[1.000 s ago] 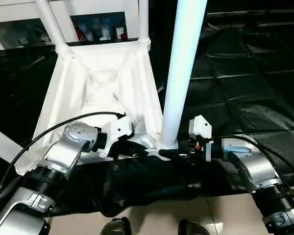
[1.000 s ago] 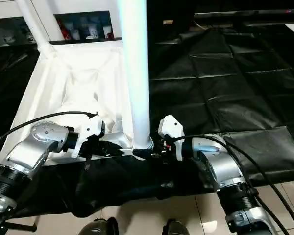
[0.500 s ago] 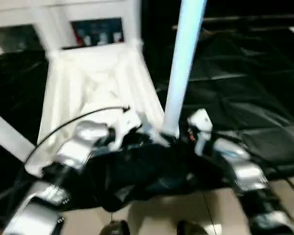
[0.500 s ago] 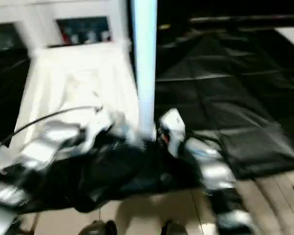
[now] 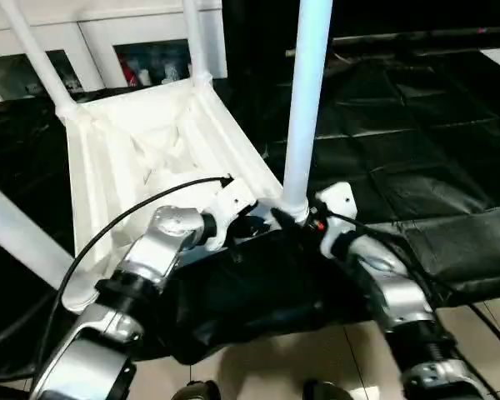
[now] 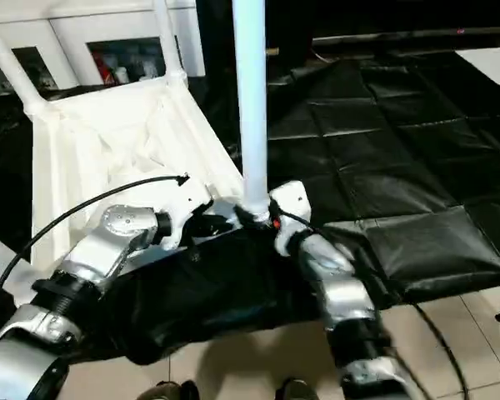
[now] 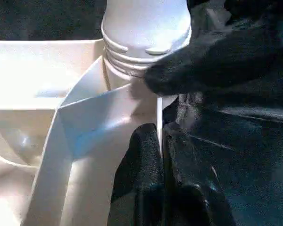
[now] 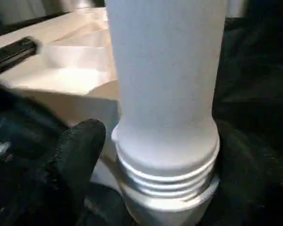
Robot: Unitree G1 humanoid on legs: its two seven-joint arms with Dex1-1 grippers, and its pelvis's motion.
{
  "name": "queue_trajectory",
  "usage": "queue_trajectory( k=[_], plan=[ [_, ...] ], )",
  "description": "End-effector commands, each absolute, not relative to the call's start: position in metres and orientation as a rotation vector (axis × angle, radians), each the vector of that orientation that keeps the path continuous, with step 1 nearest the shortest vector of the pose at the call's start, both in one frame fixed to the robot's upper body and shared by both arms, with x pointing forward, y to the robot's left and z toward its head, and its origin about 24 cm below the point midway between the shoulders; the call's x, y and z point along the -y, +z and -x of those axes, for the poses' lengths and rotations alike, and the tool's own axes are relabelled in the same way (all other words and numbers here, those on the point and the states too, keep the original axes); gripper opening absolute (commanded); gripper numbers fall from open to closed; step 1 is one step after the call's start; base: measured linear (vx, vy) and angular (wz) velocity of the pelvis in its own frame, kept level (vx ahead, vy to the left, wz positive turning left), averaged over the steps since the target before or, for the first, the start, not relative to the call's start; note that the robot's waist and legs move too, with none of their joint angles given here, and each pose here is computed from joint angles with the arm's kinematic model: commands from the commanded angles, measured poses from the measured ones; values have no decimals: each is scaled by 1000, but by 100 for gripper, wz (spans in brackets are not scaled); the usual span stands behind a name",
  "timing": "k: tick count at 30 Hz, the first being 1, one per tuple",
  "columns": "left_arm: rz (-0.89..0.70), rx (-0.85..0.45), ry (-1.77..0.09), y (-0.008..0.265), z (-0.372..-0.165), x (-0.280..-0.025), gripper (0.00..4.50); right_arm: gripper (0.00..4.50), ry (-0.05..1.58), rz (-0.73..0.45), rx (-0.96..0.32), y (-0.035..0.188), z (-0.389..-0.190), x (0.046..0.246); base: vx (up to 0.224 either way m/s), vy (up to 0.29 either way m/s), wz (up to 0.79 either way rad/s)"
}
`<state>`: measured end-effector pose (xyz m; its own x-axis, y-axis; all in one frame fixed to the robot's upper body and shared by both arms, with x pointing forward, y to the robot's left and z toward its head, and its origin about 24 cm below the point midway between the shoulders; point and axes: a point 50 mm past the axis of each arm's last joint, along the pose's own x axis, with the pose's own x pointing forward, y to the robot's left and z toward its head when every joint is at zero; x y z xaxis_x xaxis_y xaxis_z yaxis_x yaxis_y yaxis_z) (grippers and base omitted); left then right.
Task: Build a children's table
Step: Rotate leg to tighten
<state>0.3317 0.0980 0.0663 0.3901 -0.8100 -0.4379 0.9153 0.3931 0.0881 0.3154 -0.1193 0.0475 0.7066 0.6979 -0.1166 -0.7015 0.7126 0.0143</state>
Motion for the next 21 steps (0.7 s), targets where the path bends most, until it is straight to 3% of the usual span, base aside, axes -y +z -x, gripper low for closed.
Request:
queue_trajectory(
  k=[1, 10, 16, 21],
  plan=[
    [-328, -346, -1231, 61, -322, -89, 0, 381, 1000, 25, -120, 48, -302, 94, 0, 0, 0],
    [-387, -420, -1432, 61, -306, -117, 0, 381, 1223, 166, -164, 62, -296, 127, 0, 0, 0],
    [-395, -432, -1475, 63, -304, -125, 0, 381, 1295, 183, -209, 66, -294, 137, 0, 0, 0],
    [-394, -441, -1492, 63, -302, -127, 0, 341, 1295, 174, -201, 68, -296, 138, 0, 0, 0]
  ],
)
